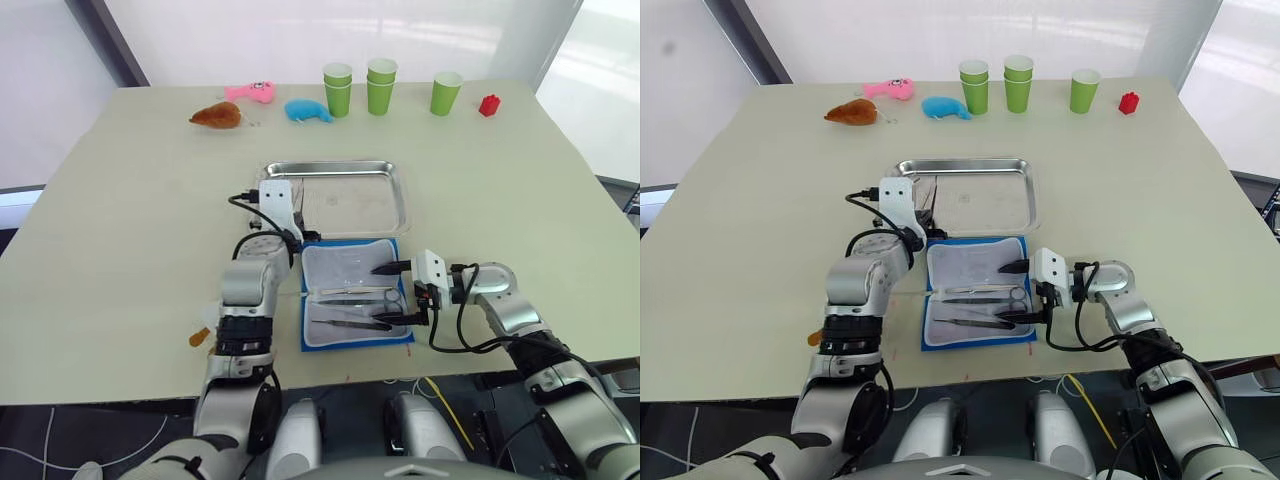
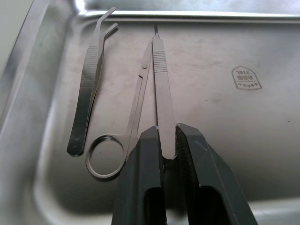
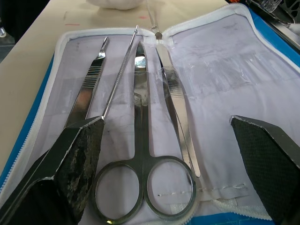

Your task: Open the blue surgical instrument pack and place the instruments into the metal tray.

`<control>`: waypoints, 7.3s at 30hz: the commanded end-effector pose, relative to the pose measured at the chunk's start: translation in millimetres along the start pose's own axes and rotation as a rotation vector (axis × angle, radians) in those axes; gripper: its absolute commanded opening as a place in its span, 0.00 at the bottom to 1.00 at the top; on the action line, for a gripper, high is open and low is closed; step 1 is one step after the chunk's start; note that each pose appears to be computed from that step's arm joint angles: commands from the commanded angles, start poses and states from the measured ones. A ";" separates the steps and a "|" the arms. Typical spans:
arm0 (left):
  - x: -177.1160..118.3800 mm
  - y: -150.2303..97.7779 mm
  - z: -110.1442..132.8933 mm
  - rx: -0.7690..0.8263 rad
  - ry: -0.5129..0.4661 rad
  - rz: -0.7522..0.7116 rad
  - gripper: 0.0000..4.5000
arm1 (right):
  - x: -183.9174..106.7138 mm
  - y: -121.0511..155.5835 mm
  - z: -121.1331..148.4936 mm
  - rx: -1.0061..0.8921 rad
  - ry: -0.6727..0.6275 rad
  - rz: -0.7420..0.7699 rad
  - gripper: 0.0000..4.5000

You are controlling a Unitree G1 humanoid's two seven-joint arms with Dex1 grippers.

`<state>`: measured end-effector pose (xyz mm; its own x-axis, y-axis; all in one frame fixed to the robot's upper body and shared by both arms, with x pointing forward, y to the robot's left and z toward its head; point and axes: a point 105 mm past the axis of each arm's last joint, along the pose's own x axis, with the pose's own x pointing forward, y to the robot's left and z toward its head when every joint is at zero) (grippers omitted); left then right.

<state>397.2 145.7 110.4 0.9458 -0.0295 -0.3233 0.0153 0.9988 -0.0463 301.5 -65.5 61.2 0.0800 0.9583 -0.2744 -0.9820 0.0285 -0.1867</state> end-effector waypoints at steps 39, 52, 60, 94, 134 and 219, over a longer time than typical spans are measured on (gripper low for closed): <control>-144.8 52.4 35.3 0.753 -0.082 -1.262 0.97 | 7.3 20.7 -36.7 0.104 0.100 0.031 1.00; -153.6 68.0 46.2 0.862 -0.020 -1.349 0.97 | 4.9 19.3 -37.6 0.107 0.103 0.022 1.00; -139.4 49.3 33.3 0.822 -0.061 -1.380 0.97 | 4.7 17.7 -37.5 0.107 0.104 0.020 1.00; -76.7 -15.5 -45.2 0.840 -0.006 -1.354 0.47 | 4.2 16.7 -37.3 0.105 0.103 0.007 1.00; -83.4 -12.5 -36.5 0.924 0.082 -1.342 0.01 | 4.6 19.8 -38.4 0.113 0.101 0.002 1.00; 9.5 -21.6 35.0 0.115 -0.078 -0.092 0.01 | 8.1 18.6 -39.5 0.102 0.108 0.022 1.00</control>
<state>413.6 125.4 126.8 0.9453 -0.1343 -0.2974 0.1509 0.9880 0.0333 302.3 -60.3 59.0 0.0852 0.9630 -0.2557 -0.9810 0.0361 -0.1908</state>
